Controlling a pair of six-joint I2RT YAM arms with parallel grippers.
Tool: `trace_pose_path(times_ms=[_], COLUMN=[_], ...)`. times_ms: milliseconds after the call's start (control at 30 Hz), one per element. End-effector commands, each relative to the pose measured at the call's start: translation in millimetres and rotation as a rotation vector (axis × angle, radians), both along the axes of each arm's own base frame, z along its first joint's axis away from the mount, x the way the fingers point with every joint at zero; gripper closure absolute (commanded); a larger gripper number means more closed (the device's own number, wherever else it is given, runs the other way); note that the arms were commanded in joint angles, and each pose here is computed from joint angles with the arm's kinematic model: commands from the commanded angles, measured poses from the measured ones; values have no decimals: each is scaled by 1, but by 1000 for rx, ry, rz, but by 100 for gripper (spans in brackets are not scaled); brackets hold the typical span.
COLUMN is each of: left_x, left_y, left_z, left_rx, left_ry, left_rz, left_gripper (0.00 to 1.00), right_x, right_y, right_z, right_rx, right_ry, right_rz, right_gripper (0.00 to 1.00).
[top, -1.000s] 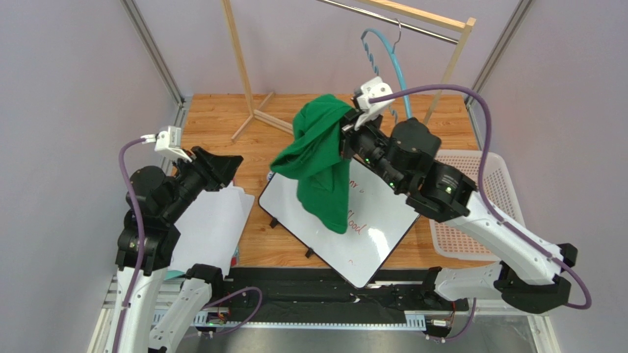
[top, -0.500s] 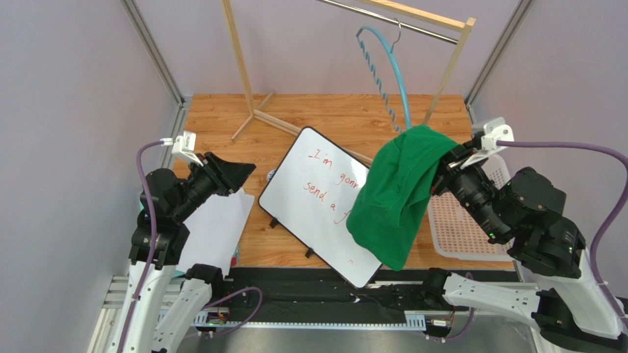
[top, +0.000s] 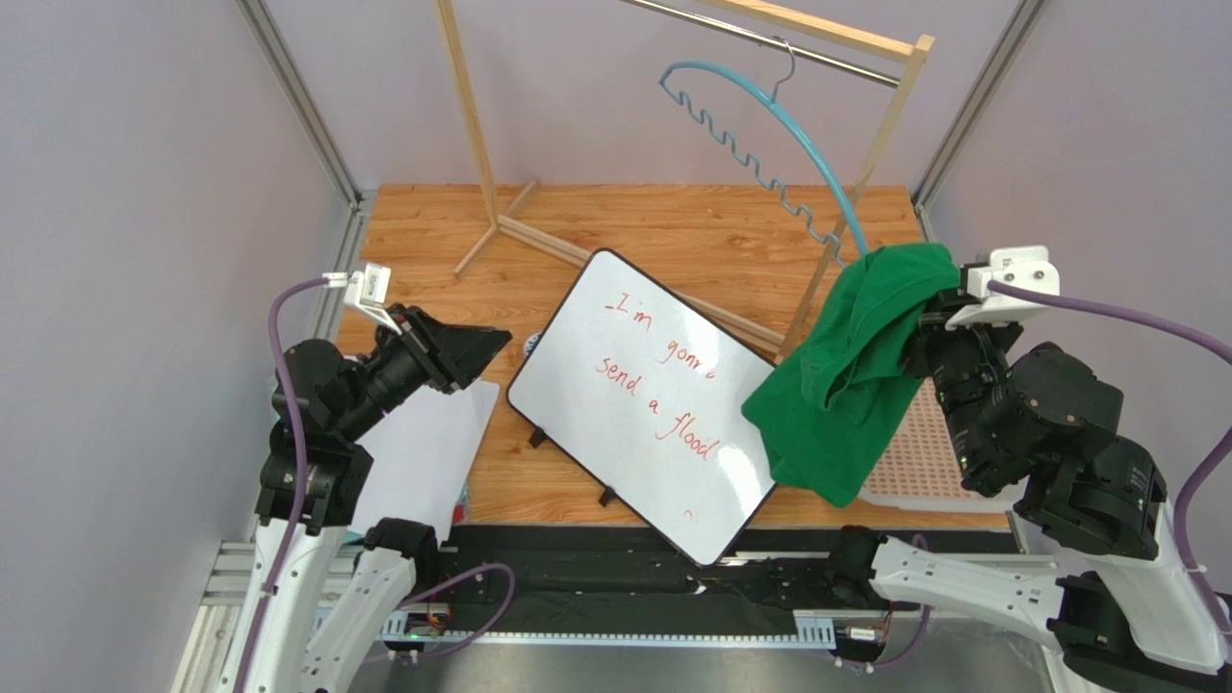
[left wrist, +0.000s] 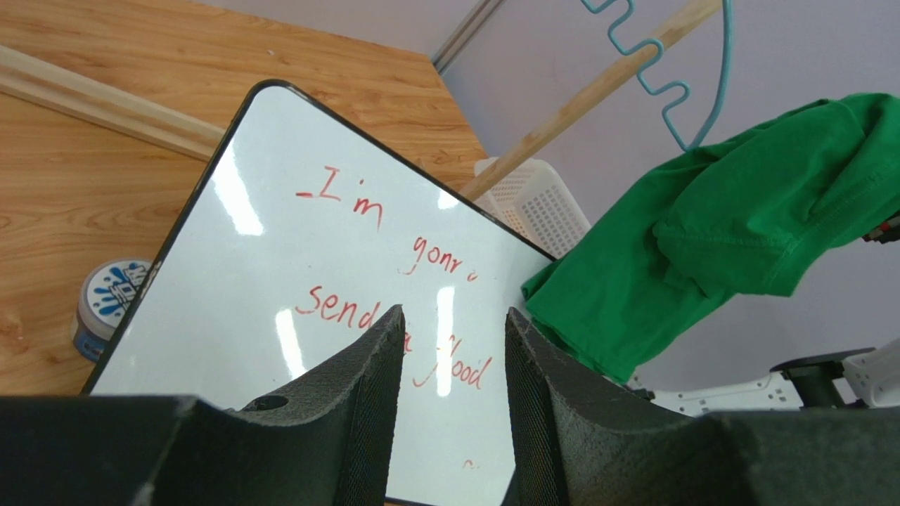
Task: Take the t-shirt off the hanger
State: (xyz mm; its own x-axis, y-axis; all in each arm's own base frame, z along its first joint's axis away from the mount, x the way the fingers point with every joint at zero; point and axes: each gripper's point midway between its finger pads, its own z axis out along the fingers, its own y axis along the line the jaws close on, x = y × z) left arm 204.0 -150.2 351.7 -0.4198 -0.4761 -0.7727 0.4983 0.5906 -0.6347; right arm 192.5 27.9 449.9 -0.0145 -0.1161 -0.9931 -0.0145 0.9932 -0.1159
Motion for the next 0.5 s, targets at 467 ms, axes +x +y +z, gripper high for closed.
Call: trace_pose_path(times_ms=[467], left_x=[-15], left_y=[-1], left_z=[-4], left_rx=[-2], left_ry=[-51], left_rz=[-31], left_gripper=[54], right_x=[67], right_y=[-46], right_z=[-66], right_rx=[41], right_ry=[187], right_rz=[-292], right_gripper=[100])
